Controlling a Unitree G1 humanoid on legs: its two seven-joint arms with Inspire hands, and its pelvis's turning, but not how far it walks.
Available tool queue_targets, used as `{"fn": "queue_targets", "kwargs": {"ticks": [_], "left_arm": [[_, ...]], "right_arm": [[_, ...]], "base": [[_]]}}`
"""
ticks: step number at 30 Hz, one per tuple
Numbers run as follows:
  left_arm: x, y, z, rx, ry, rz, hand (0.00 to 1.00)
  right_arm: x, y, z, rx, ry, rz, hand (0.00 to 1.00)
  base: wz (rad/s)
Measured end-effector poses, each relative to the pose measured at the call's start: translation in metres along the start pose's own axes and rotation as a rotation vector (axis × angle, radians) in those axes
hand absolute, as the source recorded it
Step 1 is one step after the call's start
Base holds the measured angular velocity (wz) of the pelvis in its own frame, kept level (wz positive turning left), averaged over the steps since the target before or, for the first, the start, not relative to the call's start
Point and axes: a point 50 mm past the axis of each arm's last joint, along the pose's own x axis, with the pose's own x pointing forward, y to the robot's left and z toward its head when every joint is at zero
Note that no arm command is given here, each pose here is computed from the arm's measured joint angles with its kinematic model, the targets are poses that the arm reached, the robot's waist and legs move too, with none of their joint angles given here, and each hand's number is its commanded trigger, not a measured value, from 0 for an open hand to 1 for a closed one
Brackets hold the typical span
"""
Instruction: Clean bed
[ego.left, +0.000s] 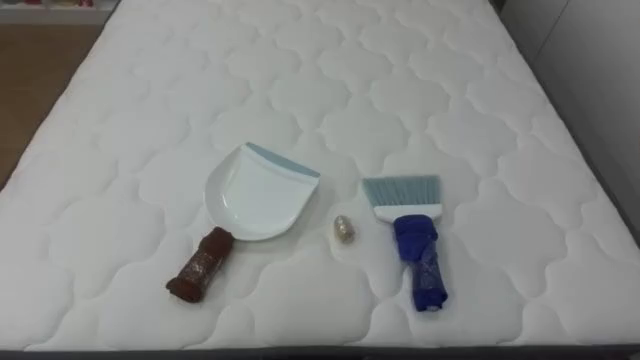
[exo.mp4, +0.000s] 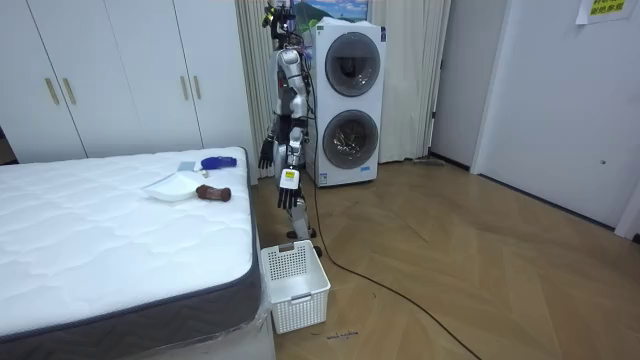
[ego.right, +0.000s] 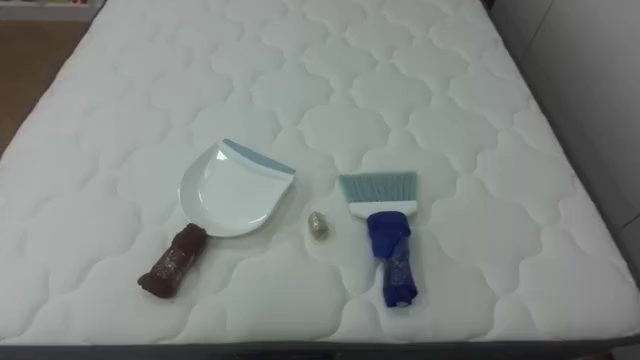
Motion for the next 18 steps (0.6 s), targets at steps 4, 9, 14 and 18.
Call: {"fn": "queue_targets", "kwargs": {"ticks": [4, 9, 14, 18], "left_arm": [[-0.0011, -0.0017, -0.0044, 0.002, 0.010, -0.011, 0.00], [-0.0007, -0.0013, -0.0031, 0.002, 0.007, -0.018, 0.00], [0.0008, 0.0033, 0.0018, -0.015, -0.004, 0.019, 0.00], [0.0014, 0.0071, 0.0055, -0.034, -0.015, 0.074, 0.00]], "right_arm": [[0.0000, 0.0001, 0.0002, 0.000, 0.000, 0.001, 0.00], [0.0001, 0.0005, 0.0004, 0.004, -0.001, 0.002, 0.00], [0.0000, 0.0013, -0.0006, 0.024, 0.001, 0.002, 0.00], [0.0000, 0.0014, -0.0006, 0.025, 0.001, -0.001, 0.00]], "base": [[0.03], [0.00], [0.00], [0.00]]}}
